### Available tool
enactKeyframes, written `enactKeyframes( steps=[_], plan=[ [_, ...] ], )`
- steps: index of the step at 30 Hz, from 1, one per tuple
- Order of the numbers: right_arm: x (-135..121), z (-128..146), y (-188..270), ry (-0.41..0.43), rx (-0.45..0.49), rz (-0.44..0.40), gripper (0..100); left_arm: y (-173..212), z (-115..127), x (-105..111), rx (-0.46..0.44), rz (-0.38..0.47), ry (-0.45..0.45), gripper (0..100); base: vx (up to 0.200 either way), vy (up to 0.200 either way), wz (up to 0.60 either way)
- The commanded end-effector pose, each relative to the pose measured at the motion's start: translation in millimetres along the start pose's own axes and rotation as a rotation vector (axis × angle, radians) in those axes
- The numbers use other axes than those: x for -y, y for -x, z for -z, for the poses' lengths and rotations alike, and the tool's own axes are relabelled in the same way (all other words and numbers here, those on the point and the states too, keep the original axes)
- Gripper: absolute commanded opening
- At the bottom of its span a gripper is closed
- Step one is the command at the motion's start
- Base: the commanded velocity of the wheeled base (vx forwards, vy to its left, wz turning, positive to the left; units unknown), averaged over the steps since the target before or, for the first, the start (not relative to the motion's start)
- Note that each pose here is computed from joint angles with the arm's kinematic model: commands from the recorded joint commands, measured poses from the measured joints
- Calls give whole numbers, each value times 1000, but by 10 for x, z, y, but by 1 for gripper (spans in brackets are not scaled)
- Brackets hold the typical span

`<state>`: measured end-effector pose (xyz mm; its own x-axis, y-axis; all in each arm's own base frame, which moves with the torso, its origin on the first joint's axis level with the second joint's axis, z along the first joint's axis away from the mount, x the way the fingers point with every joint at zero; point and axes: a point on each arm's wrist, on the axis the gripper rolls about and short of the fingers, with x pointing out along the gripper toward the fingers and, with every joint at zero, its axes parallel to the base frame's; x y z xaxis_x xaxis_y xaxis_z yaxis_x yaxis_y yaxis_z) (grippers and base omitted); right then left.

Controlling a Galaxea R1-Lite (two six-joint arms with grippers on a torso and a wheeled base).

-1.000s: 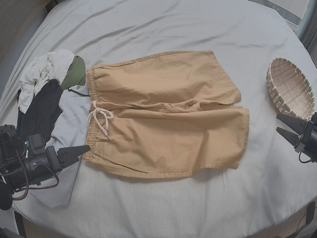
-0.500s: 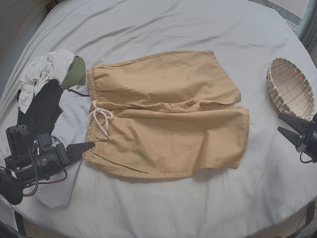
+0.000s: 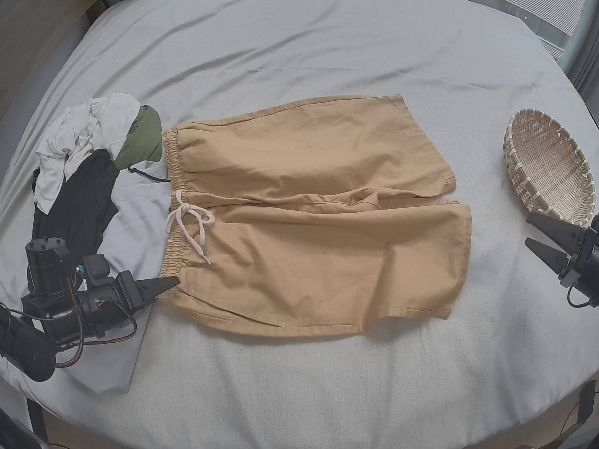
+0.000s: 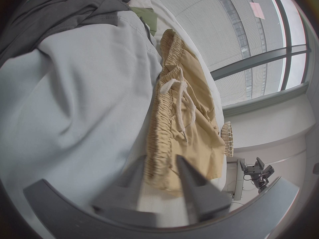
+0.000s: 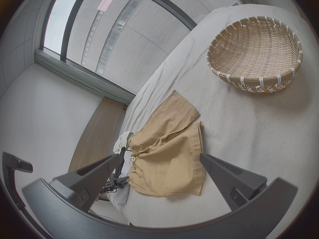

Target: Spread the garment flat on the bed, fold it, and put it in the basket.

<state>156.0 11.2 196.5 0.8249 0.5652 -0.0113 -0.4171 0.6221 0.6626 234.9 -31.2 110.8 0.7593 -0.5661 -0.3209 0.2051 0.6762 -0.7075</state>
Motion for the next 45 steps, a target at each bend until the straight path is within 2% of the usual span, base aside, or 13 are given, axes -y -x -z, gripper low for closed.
enactKeyframes(
  steps=[1,6,7,8,11,17,20,36,42,43,45],
  plan=[
    [11,18,4,-4,-5,4,100,-35,4,-28,-11,-5,4,0,0,0,0],
    [74,137,-6,-16,-62,23,100,-36,-8,-25,-5,-3,0,0,0,0,0],
    [162,284,-23,-11,-144,59,100,-18,-42,-3,21,12,-11,0,0,0,0],
    [174,307,-28,-10,-157,63,100,-14,-43,1,25,14,-12,0,0,0,0],
    [289,503,-105,26,-289,93,100,9,-77,32,76,49,-23,0,0,0,0],
    [319,630,-238,20,-381,74,100,32,-65,45,112,79,-28,0,0,0,0],
    [406,726,-361,3,-436,117,100,27,-86,40,128,80,-32,0,0,0,0],
    [633,826,-686,26,-426,155,100,47,-108,61,142,87,-42,0,0,0,0],
    [668,846,-762,45,-410,136,100,45,-117,76,149,96,-51,0,0,0,0],
    [668,847,-770,46,-410,134,0,45,-119,78,152,97,-51,0,0,0,0],
    [680,862,-786,58,-415,130,0,43,-124,84,157,103,-56,0,0,0,0]
  ],
)
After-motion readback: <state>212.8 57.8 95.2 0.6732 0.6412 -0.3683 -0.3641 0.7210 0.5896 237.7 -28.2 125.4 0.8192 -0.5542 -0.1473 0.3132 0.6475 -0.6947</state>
